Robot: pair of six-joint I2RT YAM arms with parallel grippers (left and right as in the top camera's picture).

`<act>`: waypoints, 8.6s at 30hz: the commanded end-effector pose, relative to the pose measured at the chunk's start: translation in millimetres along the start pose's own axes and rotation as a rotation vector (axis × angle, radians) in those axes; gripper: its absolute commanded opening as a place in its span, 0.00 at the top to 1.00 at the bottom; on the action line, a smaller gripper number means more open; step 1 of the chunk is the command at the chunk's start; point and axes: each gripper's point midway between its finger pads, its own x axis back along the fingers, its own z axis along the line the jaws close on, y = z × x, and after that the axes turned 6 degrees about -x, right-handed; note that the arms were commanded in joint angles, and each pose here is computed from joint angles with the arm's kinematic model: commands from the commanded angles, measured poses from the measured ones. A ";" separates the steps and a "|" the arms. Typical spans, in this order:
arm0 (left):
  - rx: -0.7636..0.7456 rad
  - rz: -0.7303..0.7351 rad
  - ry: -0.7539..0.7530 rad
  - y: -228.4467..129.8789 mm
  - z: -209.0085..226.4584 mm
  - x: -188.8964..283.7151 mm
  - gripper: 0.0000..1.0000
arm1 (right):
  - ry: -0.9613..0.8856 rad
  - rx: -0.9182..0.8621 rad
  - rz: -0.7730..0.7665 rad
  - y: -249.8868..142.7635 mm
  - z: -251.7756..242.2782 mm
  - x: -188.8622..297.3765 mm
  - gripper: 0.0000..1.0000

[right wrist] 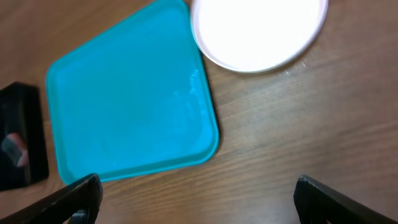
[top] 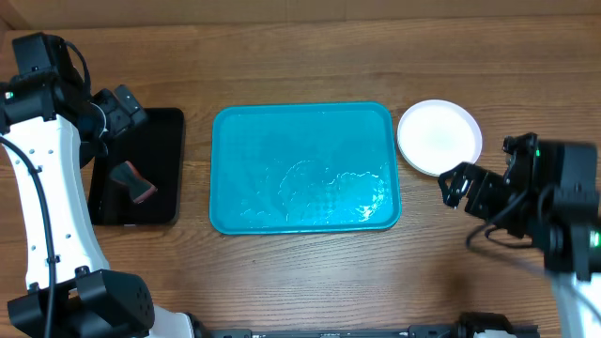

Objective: Clean dirty plates on tray and stack at the side

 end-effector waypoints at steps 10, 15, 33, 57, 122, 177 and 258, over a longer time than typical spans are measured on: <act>-0.021 -0.001 -0.013 0.3 -4.5 0.9 0.00 | 0.296 0.297 -0.446 -41.1 21.4 44.1 0.00; -0.021 -0.001 -0.013 0.3 -4.5 0.9 0.00 | 0.313 0.307 -0.488 -47.1 14.5 33.7 0.00; -0.021 -0.001 -0.013 0.3 -4.5 0.9 0.00 | 0.415 0.355 -0.840 -17.1 10.8 1.0 0.00; -0.021 -0.001 -0.013 0.3 -4.5 0.9 0.00 | 0.357 0.292 -1.034 4.4 -13.3 -20.2 0.00; -0.022 0.000 -0.010 0.1 -4.0 0.9 0.00 | 0.271 0.269 -0.903 -7.9 -31.8 -51.0 0.00; -0.375 -1.346 -0.443 -139.7 -27.9 43.8 0.00 | 0.271 0.269 -0.903 -7.9 -31.8 -51.0 0.00; -0.502 -1.129 -0.264 -159.6 -15.4 -19.2 0.00 | 0.271 0.269 -0.904 -7.9 -31.7 -51.0 0.00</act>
